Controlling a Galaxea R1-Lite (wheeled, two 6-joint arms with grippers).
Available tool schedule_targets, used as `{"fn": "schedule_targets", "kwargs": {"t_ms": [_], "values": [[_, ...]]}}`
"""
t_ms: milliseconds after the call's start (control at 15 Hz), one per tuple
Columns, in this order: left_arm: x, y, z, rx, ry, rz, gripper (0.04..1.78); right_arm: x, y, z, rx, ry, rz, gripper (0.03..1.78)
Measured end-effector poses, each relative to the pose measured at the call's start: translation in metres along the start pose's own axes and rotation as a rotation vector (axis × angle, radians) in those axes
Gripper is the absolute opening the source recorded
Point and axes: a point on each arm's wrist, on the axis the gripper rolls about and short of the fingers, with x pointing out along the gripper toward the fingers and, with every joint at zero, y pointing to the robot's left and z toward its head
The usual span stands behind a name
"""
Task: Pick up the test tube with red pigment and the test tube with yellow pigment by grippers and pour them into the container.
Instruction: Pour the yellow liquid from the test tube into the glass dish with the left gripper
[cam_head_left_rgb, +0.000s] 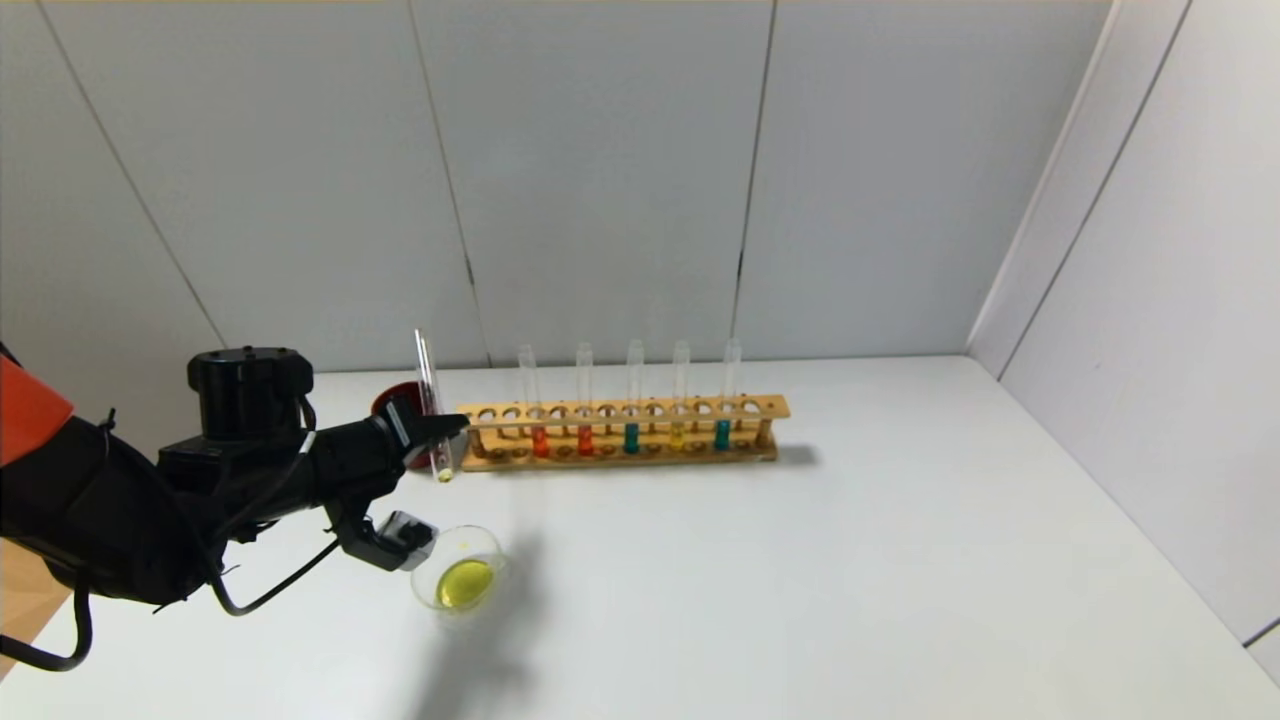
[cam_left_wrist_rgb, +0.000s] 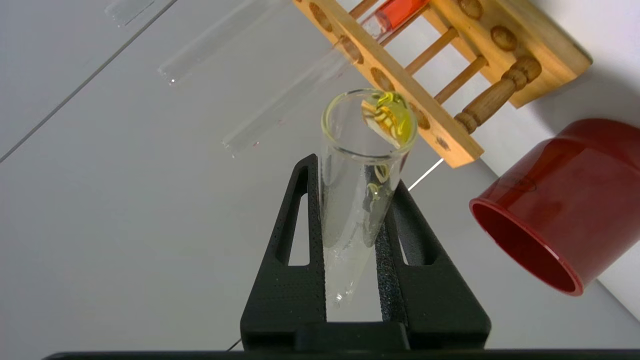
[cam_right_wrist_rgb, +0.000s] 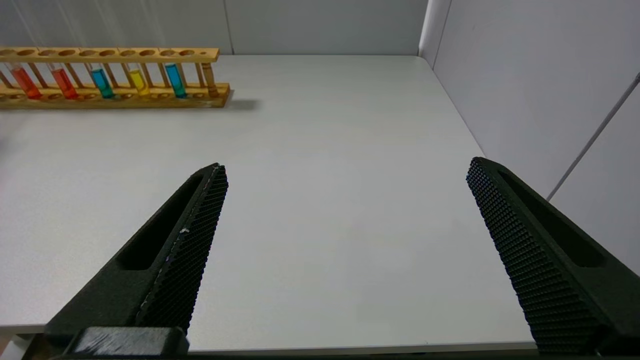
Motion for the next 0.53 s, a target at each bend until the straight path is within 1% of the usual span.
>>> {"fn": "schedule_targets", "kwargs": {"t_ms": [200, 267, 400, 533], "values": [[-0.001, 0.002, -0.001, -0.019, 0.013, -0.005, 0.33, 0.0, 0.0, 0.0, 0.0, 0.0, 0.0, 1.75], [-0.001, 0.002, -0.002, -0.052, 0.027, -0.009, 0.33, 0.0, 0.0, 0.0, 0.0, 0.0, 0.0, 1.75], [-0.002, 0.004, -0.006, -0.187, 0.099, -0.042, 0.33, 0.0, 0.0, 0.0, 0.0, 0.0, 0.0, 1.75], [-0.004, 0.008, -0.012, -0.352, 0.195, -0.059, 0.33, 0.0, 0.0, 0.0, 0.0, 0.0, 0.0, 1.75]]}}
